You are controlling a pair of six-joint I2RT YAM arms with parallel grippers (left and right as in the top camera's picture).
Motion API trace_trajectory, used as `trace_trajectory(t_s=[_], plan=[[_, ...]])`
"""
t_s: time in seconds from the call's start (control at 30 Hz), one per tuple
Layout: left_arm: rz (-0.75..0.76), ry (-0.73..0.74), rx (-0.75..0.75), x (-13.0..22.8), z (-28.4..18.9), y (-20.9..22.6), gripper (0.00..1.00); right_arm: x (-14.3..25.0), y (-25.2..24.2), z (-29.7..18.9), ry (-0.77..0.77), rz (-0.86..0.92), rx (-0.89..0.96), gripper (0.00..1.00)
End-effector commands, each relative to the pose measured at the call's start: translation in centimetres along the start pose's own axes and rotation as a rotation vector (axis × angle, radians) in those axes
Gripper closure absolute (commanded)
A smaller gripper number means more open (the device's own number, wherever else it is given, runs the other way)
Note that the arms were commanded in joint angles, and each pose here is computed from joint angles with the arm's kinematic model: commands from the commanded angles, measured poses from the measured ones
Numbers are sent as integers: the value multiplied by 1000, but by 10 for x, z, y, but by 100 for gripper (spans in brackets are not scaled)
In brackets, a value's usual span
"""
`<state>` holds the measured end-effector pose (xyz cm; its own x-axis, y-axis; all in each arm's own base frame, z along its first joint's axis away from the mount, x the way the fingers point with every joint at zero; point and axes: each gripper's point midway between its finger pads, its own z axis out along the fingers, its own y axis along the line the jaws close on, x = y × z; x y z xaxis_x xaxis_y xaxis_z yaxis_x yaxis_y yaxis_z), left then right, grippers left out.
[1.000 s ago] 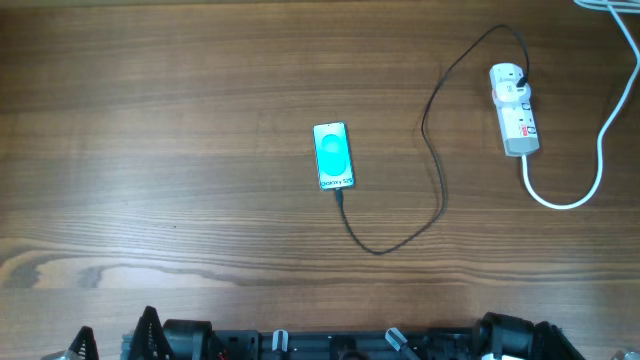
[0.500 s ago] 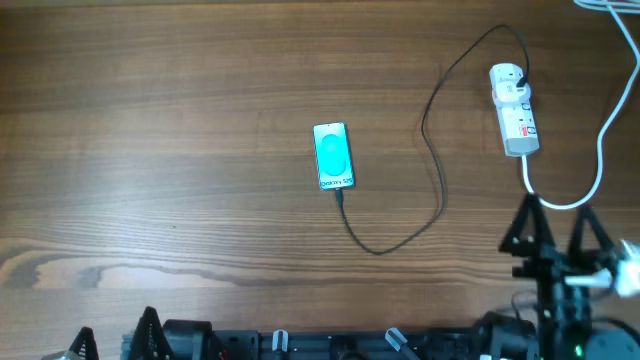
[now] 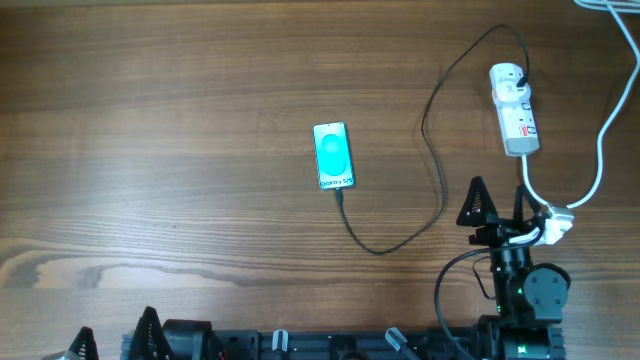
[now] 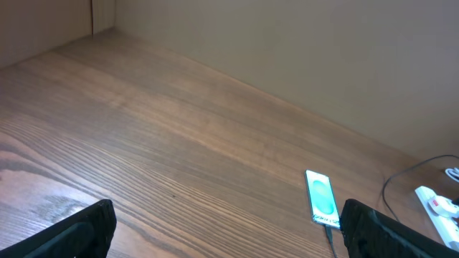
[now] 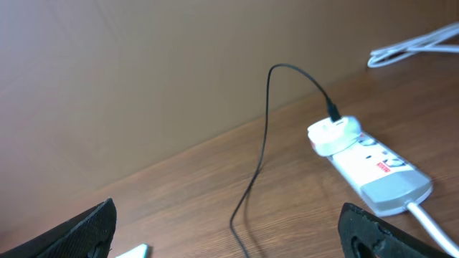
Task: Plug charger to phone and switch on socket
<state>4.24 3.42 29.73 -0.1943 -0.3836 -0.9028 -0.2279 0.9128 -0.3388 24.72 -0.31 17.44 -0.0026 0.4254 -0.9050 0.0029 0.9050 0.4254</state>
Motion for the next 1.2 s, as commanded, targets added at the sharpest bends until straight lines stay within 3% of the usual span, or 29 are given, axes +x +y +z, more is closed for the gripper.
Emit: trace_trajectory(t_s=[0.0,0.83,1.0,1.1,1.17], plan=[[6,-13,-15,-2,-1,2,0,1,4,-1,-1,-165,-17,0],[-3,-12,5,-2,3,-2,0,4,11,-1,11,-203,-51,0],[-6,-2,3,8,54,-12,0,4,11,-1,11,-203,-51,0],[-5,37,53,50,138,-24,0,4,11,-1,11,-203,-51,0],[-8,34,82,64,161,-27,0,4,11,-1,11,-204,-51,0]])
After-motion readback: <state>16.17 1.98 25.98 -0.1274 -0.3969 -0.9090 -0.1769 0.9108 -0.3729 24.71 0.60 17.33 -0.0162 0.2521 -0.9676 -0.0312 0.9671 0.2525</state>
